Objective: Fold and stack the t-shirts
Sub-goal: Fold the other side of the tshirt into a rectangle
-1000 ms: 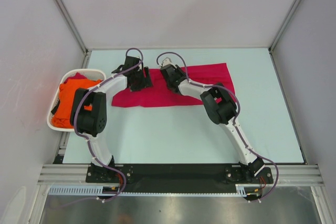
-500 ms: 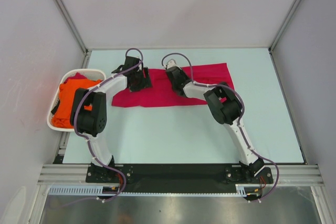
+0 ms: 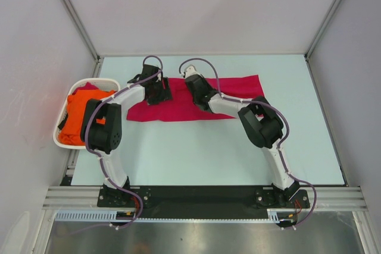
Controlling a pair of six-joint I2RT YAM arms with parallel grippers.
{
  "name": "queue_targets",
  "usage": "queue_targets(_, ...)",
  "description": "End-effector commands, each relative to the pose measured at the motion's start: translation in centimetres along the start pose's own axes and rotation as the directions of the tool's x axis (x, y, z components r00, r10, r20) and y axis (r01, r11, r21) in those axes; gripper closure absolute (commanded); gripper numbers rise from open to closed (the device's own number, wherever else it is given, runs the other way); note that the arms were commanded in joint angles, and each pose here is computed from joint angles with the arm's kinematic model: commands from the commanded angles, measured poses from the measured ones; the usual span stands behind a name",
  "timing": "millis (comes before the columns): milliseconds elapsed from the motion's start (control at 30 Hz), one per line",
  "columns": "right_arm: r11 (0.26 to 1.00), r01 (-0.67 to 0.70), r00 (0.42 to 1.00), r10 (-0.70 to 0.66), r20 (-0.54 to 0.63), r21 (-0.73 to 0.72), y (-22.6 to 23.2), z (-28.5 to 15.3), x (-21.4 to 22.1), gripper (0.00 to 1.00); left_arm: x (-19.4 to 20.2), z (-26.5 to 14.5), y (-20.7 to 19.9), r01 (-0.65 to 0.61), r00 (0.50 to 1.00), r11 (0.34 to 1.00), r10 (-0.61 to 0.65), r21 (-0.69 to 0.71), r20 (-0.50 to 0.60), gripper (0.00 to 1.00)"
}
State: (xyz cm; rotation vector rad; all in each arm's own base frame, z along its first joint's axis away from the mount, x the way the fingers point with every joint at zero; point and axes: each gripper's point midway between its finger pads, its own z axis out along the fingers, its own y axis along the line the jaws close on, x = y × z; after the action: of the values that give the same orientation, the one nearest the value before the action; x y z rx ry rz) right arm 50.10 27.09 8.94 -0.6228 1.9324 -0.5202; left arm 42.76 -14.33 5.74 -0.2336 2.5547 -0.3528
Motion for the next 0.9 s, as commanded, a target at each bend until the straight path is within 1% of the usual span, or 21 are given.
queue_targets(0, 1.000, 0.007, 0.999, -0.008, -0.039, -0.030, 0.5, -1.4, 0.6, 0.94, -1.4, -0.4, -0.3, -0.022, 0.999, 1.000, 0.021, 0.008, 0.037, 0.26)
queue_targets(300, 0.990, 0.089, 0.980, -0.107, -0.169, -0.107, 3.2, -0.5, 5.0, 0.94, -1.5, -0.5, -0.2, -0.019, 0.999, 1.000, 0.020, -0.004, 0.040, 0.26)
queue_targets(367, 0.990, 0.084, 0.972, -0.106, -0.208, -0.111, 3.4, -0.1, 5.8, 0.94, -1.7, -0.6, -0.2, -0.020, 0.999, 1.000, 0.020, -0.004, 0.044, 0.25)
queue_targets(400, 0.987, 0.107, 0.962, -0.132, -0.239, -0.116, 3.9, 0.1, 7.1, 0.91, -1.7, -0.7, -0.3, -0.020, 0.999, 1.000, 0.020, -0.003, 0.045, 0.26)
queue_targets(467, 0.993, 0.102, 0.959, -0.115, -0.261, -0.064, 3.3, 0.3, 7.2, 0.80, -1.6, -0.7, -0.1, -0.019, 0.999, 1.000, 0.020, -0.009, 0.043, 0.26)
queue_targets(500, 0.994, 0.101, 0.957, -0.111, -0.269, -0.048, 3.0, 0.3, 7.3, 0.64, -1.7, -0.7, -0.2, -0.021, 0.999, 1.000, 0.021, -0.009, 0.044, 0.26)
queue_targets(533, 0.995, 0.100, 0.956, -0.102, -0.276, -0.023, 2.4, 0.2, 7.6, 0.55, -1.7, -0.7, -0.1, -0.021, 0.999, 1.000, 0.021, -0.013, 0.045, 0.26)
queue_targets(567, 0.997, 0.075, 0.957, -0.072, -0.280, -0.001, 1.9, 0.1, 7.8, 0.47, -1.6, -0.6, 0.0, -0.020, 0.999, 1.000, 0.021, -0.018, 0.042, 0.25)
queue_targets(600, 0.999, 0.044, 0.961, -0.037, -0.274, 0.020, 1.1, 0.3, 7.7, 0.45, -1.7, -0.7, 0.0, -0.022, 0.999, 1.000, 0.023, -0.017, 0.043, 0.26)
queue_targets(633, 0.998, -0.007, 0.969, 0.021, -0.247, 0.058, -0.7, -0.1, 6.5, 0.44, -1.5, -0.6, 0.1, -0.022, 0.999, 1.000, 0.022, -0.018, 0.039, 0.26)
queue_targets(667, 0.996, -0.038, 0.965, 0.056, -0.257, 0.077, -1.3, -0.4, 7.5, 0.43, -1.5, -0.5, 0.1, -0.022, 0.999, 1.000, 0.022, -0.020, 0.038, 0.26)
queue_targets(700, 0.989, -0.105, 0.966, 0.126, -0.227, 0.103, -2.5, -0.4, 6.9, 0.42, -1.4, -0.5, 0.1, -0.023, 0.999, 1.000, 0.024, -0.020, 0.038, 0.26)
queue_targets(733, 0.974, -0.186, 0.957, 0.209, -0.201, 0.130, -5.2, -0.7, 6.1, 0.41, -1.3, -0.4, 0.2, -0.023, 0.999, 1.000, 0.024, -0.020, 0.035, 0.26)
queue_targets(767, 0.963, -0.229, 0.945, 0.255, -0.207, 0.143, -6.4, -0.9, 7.2, 0.41, -1.2, -0.4, 0.3, -0.026, 0.999, 0.999, 0.027, -0.023, 0.032, 0.26)
queue_targets(800, 0.931, -0.328, 0.918, 0.354, -0.179, 0.160, -7.4, -0.9, 7.2, 0.41, -1.1, -0.3, 0.4, -0.024, 0.999, 0.999, 0.025, -0.026, 0.029, 0.25)
queue_targets(833, 0.885, -0.438, 0.877, 0.459, -0.143, 0.159, -10.9, -1.0, 6.8, 0.41, -1.1, -0.3, 0.4, -0.024, 0.999, 0.999, 0.025, -0.026, 0.029, 0.26)
queue_targets(867, 0.846, -0.512, 0.838, 0.530, -0.129, 0.152, -12.2, -1.0, 7.0, 0.42, -1.1, -0.3, 0.4, -0.024, 0.999, 0.999, 0.025, -0.027, 0.029, 0.26)
